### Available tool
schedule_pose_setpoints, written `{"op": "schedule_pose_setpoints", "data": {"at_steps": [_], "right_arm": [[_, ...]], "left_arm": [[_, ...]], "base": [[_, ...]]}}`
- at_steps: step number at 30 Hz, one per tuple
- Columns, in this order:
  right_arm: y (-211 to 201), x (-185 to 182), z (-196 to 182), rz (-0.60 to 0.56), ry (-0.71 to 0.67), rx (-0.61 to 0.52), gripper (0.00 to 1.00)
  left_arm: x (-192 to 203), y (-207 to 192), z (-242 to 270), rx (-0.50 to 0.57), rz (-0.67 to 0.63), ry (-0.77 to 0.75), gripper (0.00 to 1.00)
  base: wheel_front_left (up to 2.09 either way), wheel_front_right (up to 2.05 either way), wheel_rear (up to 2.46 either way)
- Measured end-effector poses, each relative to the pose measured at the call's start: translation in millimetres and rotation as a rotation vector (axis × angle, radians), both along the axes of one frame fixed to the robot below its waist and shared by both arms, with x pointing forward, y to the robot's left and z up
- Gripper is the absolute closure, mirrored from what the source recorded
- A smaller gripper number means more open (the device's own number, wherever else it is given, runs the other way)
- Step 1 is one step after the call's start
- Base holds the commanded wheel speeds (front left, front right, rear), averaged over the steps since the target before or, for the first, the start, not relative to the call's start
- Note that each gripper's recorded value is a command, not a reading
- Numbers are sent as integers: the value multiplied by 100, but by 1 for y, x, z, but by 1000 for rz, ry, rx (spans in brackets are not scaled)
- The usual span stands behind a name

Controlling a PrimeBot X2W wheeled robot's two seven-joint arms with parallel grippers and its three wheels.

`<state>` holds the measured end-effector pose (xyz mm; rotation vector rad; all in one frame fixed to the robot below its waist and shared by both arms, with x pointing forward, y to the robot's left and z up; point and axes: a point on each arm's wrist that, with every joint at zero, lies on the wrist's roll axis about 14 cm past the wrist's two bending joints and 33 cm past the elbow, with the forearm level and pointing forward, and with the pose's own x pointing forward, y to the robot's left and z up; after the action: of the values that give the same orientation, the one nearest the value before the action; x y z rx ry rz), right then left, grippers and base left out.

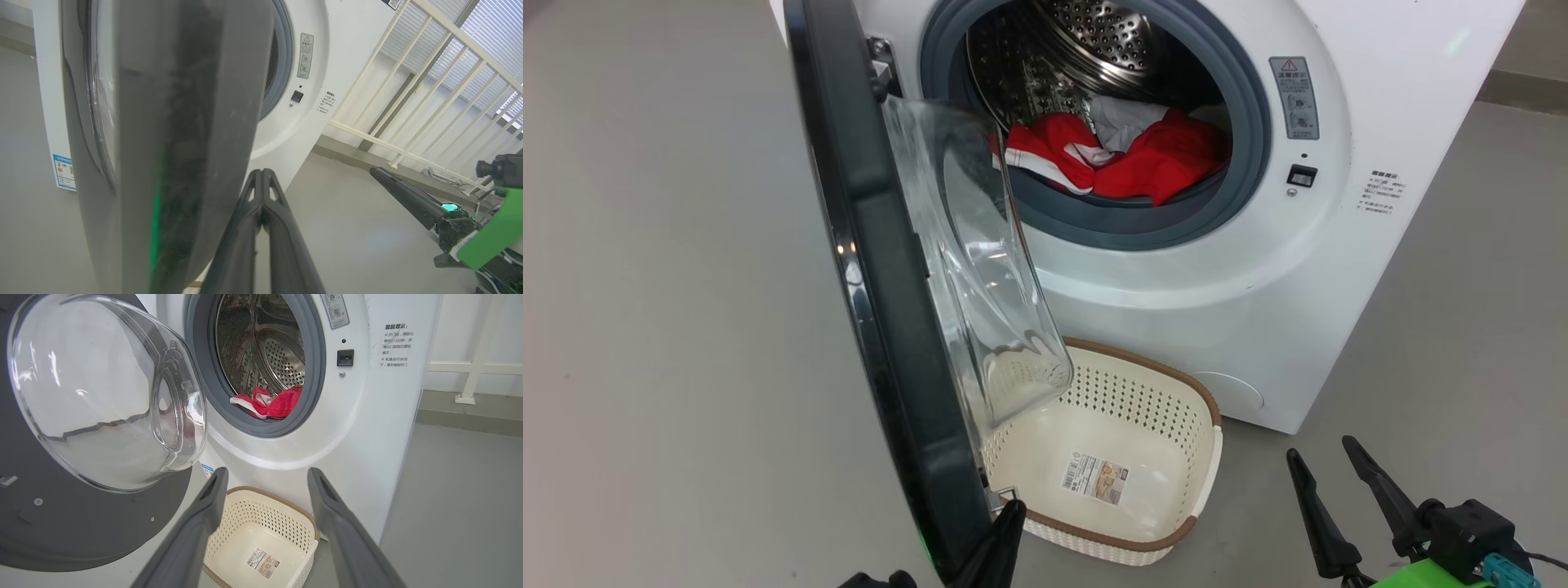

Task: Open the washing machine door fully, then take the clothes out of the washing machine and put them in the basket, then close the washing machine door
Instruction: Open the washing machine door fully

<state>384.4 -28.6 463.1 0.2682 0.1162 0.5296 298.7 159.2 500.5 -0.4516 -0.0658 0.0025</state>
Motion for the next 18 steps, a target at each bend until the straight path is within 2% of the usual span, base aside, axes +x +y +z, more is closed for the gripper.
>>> {"op": "schedule_pose_setpoints", "data": {"at_steps": [8, 18], "right_arm": [[4, -1, 3, 9, -7, 4, 0], [10, -3, 9, 23, -22, 9, 0]], "left_arm": [[-2, 16, 1, -20, 69, 3, 100], [-15, 71, 4, 23, 253, 1, 100]], "base": [[0, 0, 0], [0, 0, 0]]}}
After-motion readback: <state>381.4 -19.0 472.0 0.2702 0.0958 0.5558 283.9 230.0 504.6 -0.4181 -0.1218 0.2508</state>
